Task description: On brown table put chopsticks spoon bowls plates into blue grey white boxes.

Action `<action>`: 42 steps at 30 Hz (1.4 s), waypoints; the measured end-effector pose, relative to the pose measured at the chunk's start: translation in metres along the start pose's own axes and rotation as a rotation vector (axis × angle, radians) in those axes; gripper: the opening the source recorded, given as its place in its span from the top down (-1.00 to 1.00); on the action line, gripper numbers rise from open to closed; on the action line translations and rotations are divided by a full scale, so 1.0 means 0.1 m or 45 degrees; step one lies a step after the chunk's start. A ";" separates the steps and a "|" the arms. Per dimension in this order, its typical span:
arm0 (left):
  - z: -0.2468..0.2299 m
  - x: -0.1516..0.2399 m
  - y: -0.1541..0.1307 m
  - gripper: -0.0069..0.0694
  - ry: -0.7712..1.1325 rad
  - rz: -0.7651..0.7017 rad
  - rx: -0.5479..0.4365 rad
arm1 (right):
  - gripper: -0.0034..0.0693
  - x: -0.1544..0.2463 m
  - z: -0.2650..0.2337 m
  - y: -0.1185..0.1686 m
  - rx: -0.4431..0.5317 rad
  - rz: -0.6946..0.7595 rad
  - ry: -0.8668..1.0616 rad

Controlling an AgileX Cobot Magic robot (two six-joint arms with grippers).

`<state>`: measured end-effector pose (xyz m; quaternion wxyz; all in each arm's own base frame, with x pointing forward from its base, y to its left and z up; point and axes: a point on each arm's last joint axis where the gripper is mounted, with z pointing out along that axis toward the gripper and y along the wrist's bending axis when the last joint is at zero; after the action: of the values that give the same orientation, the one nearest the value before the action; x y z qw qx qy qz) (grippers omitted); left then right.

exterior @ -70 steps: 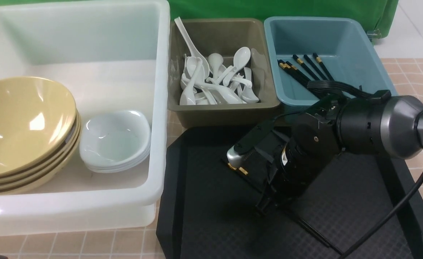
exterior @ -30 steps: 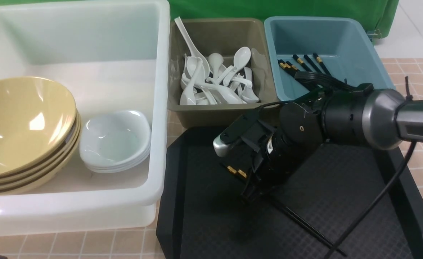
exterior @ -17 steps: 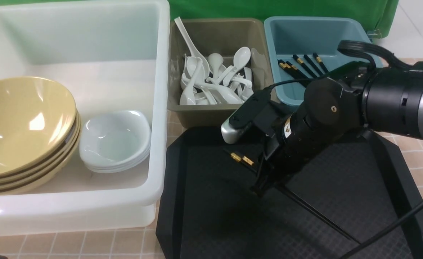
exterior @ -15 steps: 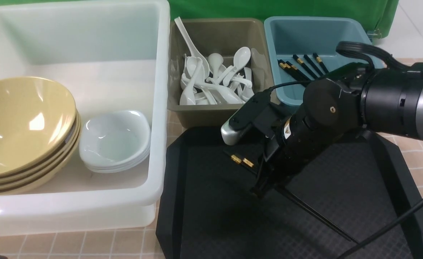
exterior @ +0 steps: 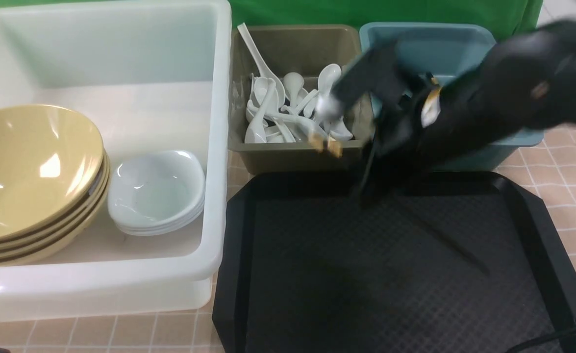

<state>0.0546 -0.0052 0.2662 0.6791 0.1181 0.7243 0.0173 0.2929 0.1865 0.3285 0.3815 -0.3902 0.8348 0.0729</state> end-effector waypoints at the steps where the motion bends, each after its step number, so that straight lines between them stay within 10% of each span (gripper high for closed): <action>1: 0.00 0.00 0.00 0.82 0.000 0.000 0.000 | 0.52 -0.10 -0.11 -0.14 0.070 0.015 -0.111; 8: 0.00 0.00 0.00 0.82 0.000 0.001 0.000 | 0.79 -0.33 -0.15 -1.09 0.572 0.164 -0.765; 16: 0.00 0.00 0.00 0.82 0.000 0.001 0.000 | 0.51 0.35 0.83 -1.50 0.509 0.536 -0.436; 26: 0.00 0.00 0.00 0.82 0.001 0.003 -0.001 | 0.26 0.26 0.43 -1.40 0.454 0.575 -0.332; 33: 0.00 0.00 0.01 0.82 0.003 0.031 -0.010 | 0.40 -0.03 -1.19 -1.00 0.518 0.327 -0.481; 42: 0.00 0.00 0.01 0.82 0.005 0.032 -0.010 | 0.74 0.84 -2.13 -0.16 0.645 0.231 -0.760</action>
<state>0.0547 -0.0044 0.2660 0.6779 0.1243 0.7240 0.0290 0.1467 0.0355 0.4217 0.6833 -0.1701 0.7100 0.0084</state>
